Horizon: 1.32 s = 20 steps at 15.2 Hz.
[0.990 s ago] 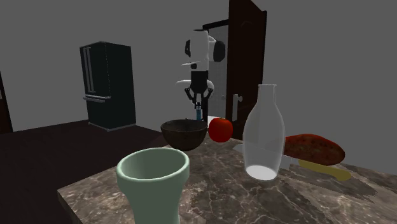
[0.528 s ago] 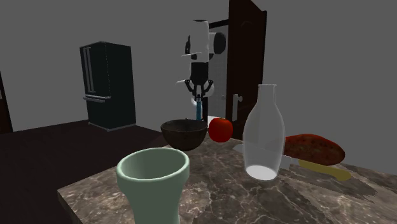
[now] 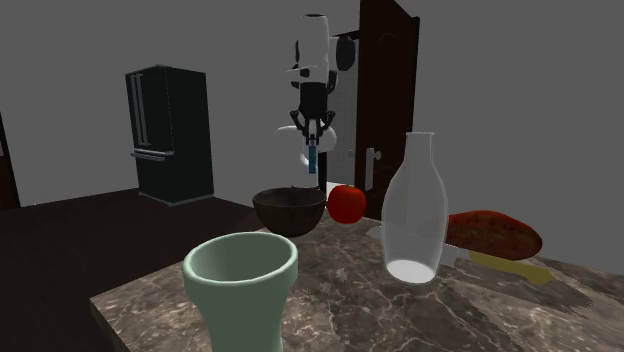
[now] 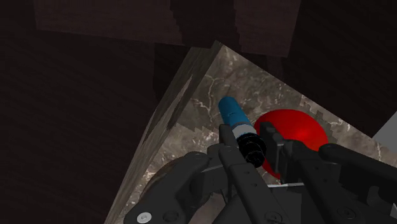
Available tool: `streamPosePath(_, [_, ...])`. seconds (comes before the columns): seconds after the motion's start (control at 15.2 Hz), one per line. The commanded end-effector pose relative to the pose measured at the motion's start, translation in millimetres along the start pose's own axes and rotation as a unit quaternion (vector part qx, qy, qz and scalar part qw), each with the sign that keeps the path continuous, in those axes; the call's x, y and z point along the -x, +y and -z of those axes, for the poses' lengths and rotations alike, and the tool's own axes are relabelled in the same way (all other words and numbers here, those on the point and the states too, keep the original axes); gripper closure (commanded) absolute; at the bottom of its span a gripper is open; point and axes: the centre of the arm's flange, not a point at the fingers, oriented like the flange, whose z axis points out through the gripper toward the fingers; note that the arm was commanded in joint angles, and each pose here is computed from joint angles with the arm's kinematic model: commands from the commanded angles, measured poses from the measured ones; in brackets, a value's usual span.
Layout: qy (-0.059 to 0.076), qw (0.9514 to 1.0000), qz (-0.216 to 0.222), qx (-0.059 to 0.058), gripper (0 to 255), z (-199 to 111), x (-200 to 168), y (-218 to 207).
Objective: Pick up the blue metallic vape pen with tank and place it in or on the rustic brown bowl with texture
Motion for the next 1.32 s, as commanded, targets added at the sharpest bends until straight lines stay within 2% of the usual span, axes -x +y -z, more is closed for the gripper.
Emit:
streamPosePath(0.0, [0.0,1.0,0.0,0.0,255,10,0,0])
streamPosePath(0.53, [0.0,1.0,0.0,0.0,255,48,0,1])
streamPosePath(1.25, [0.0,1.0,0.0,0.0,255,80,-139,33])
